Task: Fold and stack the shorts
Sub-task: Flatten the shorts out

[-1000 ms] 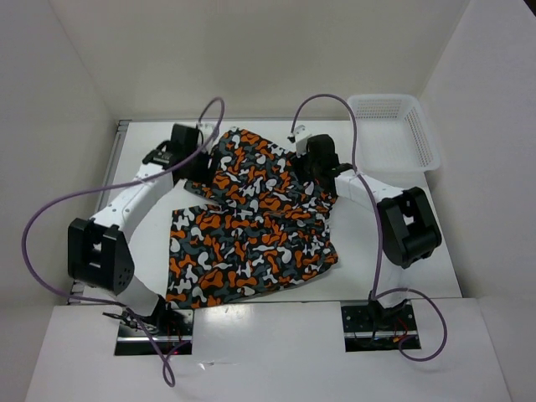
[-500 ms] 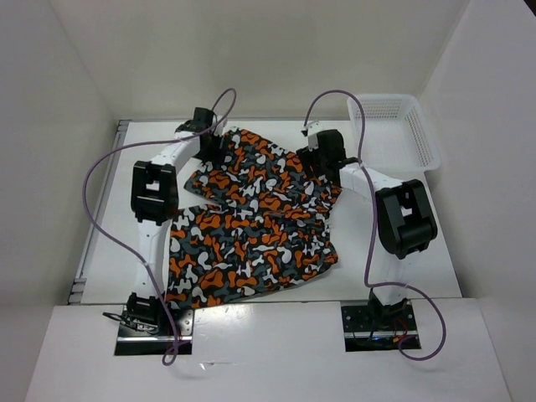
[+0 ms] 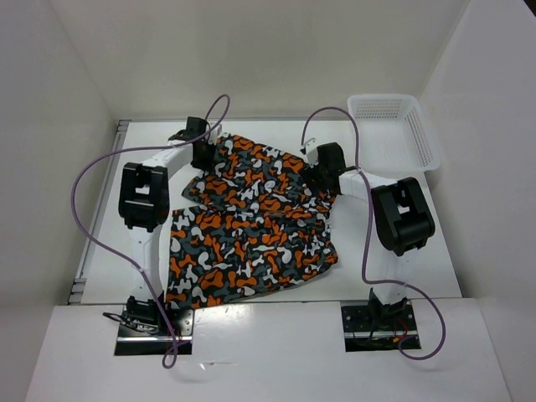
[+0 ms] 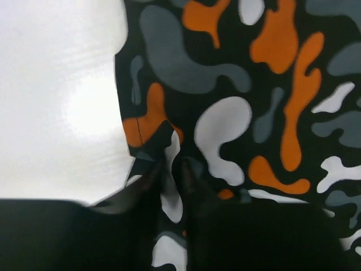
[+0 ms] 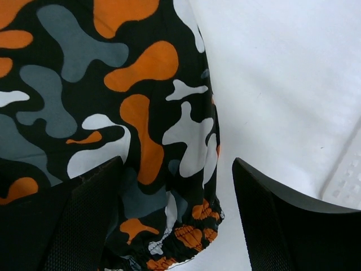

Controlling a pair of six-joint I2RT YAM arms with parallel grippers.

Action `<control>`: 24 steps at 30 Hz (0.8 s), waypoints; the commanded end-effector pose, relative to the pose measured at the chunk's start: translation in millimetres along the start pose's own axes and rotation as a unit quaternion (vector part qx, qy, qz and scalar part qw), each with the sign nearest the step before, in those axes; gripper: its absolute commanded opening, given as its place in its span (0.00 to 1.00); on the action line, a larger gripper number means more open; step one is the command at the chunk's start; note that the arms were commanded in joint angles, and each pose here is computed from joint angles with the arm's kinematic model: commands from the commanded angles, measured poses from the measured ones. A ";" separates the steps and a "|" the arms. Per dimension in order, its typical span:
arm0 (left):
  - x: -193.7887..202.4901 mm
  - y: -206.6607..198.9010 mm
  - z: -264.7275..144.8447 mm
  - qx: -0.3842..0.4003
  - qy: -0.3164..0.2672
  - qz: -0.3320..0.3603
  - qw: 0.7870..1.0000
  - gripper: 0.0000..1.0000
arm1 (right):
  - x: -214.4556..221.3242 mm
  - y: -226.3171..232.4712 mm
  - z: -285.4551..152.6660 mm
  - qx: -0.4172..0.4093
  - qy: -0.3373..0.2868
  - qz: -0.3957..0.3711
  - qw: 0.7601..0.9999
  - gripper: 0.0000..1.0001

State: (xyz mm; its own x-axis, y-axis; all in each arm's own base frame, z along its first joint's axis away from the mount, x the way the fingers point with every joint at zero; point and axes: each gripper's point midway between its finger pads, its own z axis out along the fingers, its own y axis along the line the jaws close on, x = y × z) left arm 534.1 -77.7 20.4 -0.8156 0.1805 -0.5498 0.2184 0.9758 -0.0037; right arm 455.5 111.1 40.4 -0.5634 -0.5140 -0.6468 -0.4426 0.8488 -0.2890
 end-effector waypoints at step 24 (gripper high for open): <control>-46.6 15.4 -76.3 0.053 -0.049 -0.025 0.997 0.97 | -6.2 41.8 10.9 -0.055 -0.007 -0.263 0.963 0.00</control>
State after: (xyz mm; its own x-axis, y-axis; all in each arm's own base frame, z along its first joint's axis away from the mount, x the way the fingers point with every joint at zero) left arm 474.5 -63.2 81.9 -0.8747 0.1291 -0.4671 0.2177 0.9658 -0.1407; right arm 446.7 147.7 25.0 -0.3022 -0.8174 -0.4905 -0.7095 0.5365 -0.4570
